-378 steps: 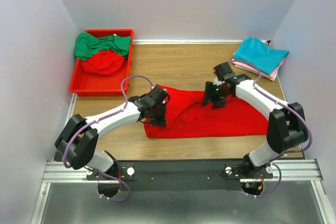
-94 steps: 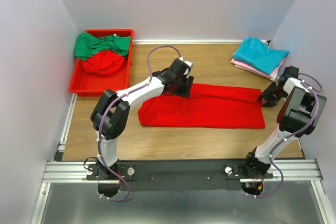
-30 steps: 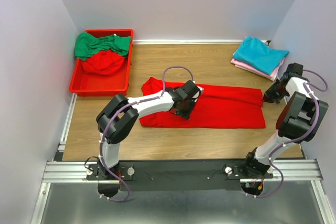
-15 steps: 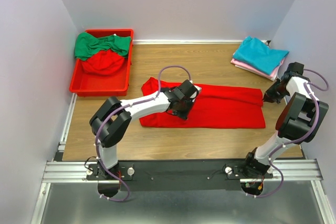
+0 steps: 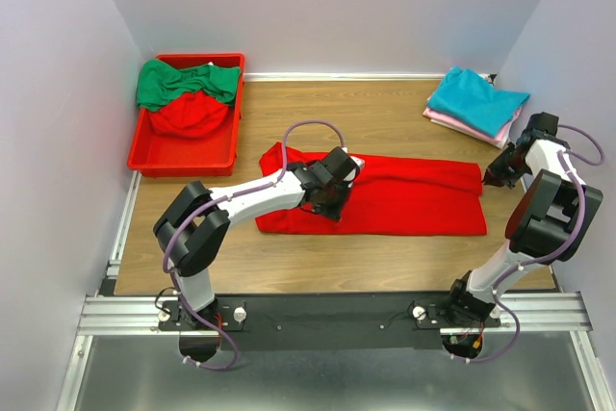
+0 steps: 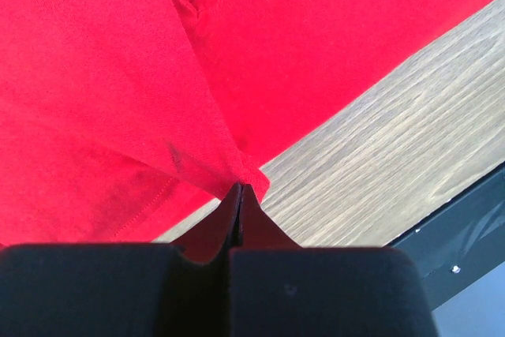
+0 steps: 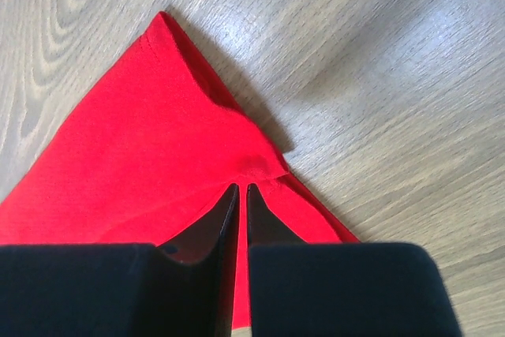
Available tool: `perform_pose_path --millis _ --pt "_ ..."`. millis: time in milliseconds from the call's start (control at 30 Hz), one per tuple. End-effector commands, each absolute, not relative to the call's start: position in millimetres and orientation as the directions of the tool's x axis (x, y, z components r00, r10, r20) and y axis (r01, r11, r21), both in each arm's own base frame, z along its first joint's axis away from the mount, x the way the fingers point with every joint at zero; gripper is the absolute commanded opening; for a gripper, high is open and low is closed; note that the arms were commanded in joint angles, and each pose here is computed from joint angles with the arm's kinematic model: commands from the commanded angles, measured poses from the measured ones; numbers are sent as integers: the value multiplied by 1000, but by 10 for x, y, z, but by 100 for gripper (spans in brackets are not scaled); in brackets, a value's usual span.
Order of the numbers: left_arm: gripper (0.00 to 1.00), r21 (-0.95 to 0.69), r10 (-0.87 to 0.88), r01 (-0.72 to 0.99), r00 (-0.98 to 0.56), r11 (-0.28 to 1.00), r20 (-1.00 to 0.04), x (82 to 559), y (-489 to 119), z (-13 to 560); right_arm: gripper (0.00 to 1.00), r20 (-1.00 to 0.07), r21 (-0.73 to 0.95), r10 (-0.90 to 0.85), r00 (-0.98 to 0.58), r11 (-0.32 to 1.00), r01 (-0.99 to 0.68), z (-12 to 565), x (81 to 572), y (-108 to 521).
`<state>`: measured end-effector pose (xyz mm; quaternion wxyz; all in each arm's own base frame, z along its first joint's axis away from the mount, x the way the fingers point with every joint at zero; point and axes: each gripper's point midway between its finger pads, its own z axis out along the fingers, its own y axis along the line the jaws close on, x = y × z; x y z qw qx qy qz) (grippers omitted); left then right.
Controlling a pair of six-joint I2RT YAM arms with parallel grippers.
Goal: Fold and stack the t-shirts
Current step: Fold the tshirt
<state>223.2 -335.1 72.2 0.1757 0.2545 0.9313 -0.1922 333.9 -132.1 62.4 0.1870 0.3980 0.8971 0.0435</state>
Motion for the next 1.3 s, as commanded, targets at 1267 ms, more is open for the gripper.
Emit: perform_pose_path --millis 1267 --pt "0 -278 332 464 -848 841 -412 2142 -3245 826 39 -214 181 718 -662 695 695 178 3230 -1310"
